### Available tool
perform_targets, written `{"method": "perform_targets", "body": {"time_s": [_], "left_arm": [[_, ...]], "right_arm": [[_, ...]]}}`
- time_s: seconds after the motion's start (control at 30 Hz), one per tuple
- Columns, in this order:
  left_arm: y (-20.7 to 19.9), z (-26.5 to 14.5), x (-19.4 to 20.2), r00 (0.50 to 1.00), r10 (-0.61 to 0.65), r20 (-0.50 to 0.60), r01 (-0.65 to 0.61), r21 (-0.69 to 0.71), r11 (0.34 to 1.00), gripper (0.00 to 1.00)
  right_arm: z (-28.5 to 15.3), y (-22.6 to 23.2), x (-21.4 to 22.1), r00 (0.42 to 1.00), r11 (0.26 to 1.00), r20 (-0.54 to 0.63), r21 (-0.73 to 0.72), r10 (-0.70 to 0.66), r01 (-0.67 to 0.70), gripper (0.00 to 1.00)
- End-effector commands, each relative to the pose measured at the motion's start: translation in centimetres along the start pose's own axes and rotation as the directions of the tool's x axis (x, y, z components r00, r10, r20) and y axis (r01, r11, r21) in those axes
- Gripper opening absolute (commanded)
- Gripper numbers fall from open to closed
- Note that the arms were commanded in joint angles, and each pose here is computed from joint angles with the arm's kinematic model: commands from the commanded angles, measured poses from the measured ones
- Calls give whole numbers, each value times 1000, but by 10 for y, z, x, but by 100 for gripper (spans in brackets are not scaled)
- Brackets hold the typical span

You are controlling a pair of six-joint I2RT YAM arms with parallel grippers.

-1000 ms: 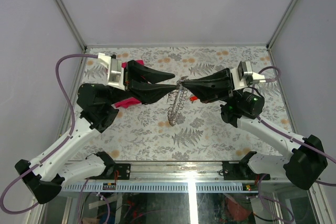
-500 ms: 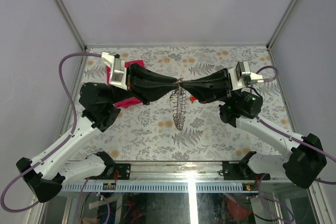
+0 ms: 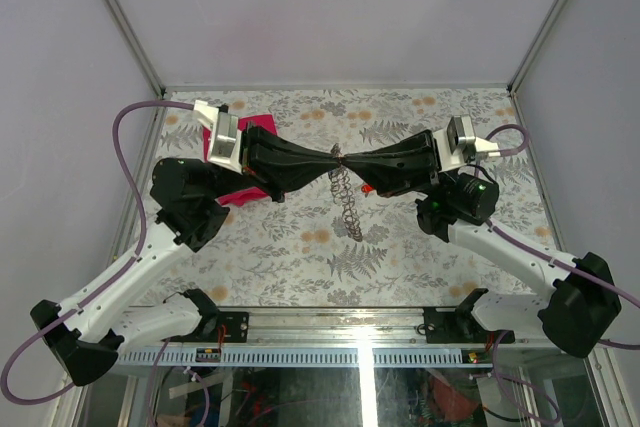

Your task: Put the keys on the keyring

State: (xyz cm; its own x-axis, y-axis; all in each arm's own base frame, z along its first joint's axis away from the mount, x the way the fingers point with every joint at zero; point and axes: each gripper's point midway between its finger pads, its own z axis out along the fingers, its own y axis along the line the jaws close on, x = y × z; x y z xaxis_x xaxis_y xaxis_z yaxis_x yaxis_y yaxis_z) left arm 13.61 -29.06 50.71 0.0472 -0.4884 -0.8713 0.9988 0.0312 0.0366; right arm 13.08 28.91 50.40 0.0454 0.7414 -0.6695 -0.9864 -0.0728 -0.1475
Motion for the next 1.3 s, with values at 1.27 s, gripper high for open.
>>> {"method": "perform_targets", "body": {"time_s": [1.27], "left_arm": [[52,-72,112,546,-136,-826,-154,-259,954,0]], "right_arm": [[-100,-7,81,614,974,-789,142,2,179,40]]}}
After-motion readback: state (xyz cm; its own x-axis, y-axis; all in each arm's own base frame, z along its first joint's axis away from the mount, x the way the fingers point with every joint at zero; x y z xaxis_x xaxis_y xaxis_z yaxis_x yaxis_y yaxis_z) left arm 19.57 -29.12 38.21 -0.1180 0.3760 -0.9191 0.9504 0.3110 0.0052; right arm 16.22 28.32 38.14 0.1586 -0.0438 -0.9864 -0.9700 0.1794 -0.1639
